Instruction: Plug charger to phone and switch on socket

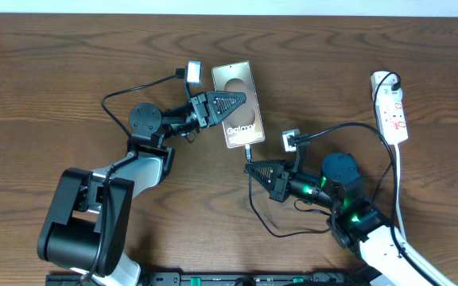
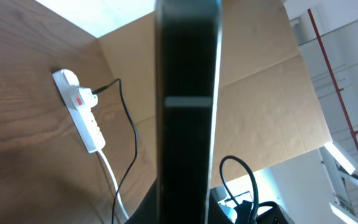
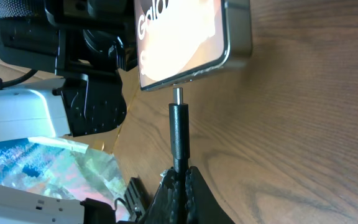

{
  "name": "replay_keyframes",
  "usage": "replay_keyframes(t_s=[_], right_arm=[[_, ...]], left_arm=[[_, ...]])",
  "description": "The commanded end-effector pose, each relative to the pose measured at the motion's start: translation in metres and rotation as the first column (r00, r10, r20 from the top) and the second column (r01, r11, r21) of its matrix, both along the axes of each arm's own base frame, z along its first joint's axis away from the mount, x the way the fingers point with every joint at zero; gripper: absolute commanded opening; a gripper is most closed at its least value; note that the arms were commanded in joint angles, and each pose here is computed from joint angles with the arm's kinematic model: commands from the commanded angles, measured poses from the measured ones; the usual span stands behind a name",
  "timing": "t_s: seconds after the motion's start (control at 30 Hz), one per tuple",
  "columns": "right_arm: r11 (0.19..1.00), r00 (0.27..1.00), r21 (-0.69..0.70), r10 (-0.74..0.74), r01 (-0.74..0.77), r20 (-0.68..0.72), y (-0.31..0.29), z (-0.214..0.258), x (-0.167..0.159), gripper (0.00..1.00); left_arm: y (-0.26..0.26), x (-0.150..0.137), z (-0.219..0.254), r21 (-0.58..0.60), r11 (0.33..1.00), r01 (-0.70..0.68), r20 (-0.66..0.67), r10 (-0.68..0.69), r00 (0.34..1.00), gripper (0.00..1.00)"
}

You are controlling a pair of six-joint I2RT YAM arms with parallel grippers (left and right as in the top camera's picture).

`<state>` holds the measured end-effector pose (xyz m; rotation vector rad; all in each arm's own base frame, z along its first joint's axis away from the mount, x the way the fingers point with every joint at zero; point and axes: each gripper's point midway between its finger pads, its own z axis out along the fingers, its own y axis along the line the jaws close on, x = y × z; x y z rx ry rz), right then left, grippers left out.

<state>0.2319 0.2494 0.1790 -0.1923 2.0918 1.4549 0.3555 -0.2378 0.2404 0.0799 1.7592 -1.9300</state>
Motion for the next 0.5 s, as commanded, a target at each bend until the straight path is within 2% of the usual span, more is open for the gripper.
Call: replay_keyframes(t_s=[0.0, 0.17, 0.33, 0.47], right_arm=[[1.000, 1.000, 0.022, 0.023, -0.022, -0.020, 0.006, 0.005, 0.000, 0.01], [0.993, 0.996, 0.074, 0.094, -0.093, 0.002, 0.017, 0.010, -0.002, 0.01], [0.995, 0.996, 0.063, 0.078, -0.075, -0.046, 0.017, -0.005, 0.006, 0.01], [0.995, 0.996, 0.054, 0.088, -0.087, -0.014, 0.015, -0.005, 0.007, 0.01]], left_arm=[[-0.003, -0.006, 0.010, 0.006, 1.000, 0.026, 0.065, -0.027, 0.998, 0.08], [-0.003, -0.007, 0.010, 0.006, 1.000, 0.028, 0.065, -0.029, 0.997, 0.07], [-0.004, -0.011, 0.009, 0.016, 0.998, 0.056, 0.068, -0.057, 0.996, 0.08], [-0.002, -0.013, 0.009, 0.020, 0.998, 0.065, 0.077, -0.067, 0.995, 0.08]])
